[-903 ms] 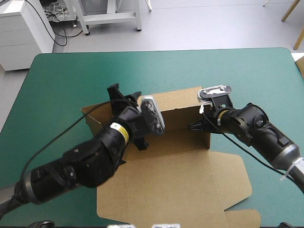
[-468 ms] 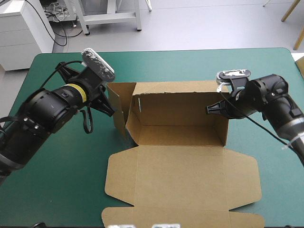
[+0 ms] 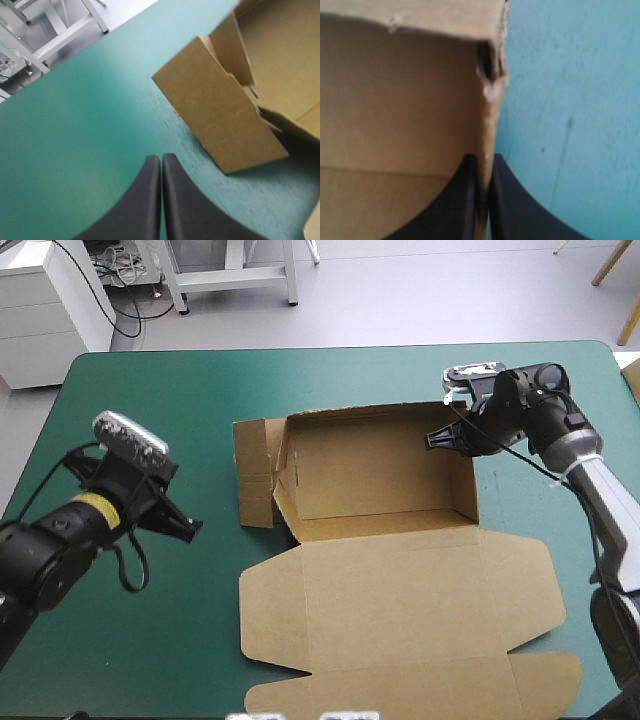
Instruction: Fold the box
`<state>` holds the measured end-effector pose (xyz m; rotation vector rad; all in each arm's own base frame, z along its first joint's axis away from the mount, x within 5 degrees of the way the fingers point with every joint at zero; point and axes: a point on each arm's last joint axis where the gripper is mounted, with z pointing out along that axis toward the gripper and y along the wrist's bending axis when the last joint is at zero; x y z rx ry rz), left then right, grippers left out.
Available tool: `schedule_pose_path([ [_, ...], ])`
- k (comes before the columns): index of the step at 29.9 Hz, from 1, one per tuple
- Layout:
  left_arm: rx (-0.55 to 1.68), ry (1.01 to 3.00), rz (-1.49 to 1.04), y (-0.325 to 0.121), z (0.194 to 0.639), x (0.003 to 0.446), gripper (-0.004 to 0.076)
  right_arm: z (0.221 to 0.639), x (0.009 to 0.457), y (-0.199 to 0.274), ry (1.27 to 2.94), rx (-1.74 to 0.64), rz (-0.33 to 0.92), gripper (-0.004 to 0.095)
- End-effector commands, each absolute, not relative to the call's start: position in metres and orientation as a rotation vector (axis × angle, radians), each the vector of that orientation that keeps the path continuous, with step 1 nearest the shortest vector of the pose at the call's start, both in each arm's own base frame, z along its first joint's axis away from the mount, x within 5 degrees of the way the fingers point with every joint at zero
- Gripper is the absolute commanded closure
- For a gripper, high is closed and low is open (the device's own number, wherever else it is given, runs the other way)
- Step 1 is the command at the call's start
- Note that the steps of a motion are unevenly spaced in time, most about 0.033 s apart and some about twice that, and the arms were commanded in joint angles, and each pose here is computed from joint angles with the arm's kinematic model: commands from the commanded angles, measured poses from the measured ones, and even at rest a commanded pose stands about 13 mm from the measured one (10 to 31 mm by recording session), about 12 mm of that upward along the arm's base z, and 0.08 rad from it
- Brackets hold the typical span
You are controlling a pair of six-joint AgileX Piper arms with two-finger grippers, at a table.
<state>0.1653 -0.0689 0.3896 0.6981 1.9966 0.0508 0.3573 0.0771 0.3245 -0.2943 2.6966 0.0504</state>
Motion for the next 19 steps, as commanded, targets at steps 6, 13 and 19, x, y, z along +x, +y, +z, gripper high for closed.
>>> schedule_pose_path([
  [6, 0.541, 1.864, -0.079, -0.035, 0.34, 0.093, 0.0731, 0.275, 0.383, 0.084, 2.861, -0.371, 0.039, 0.093],
  [13, 0.463, 1.817, -0.15, -0.013, 0.315, 0.047, 0.0731, 0.266, 0.393, 0.085, 2.829, -0.416, 0.027, 0.0929],
  [19, 0.436, 1.846, -0.14, -0.002, 0.306, 0.029, 0.0731, 0.281, 0.396, 0.086, 2.801, -0.428, 0.027, 0.0877],
])
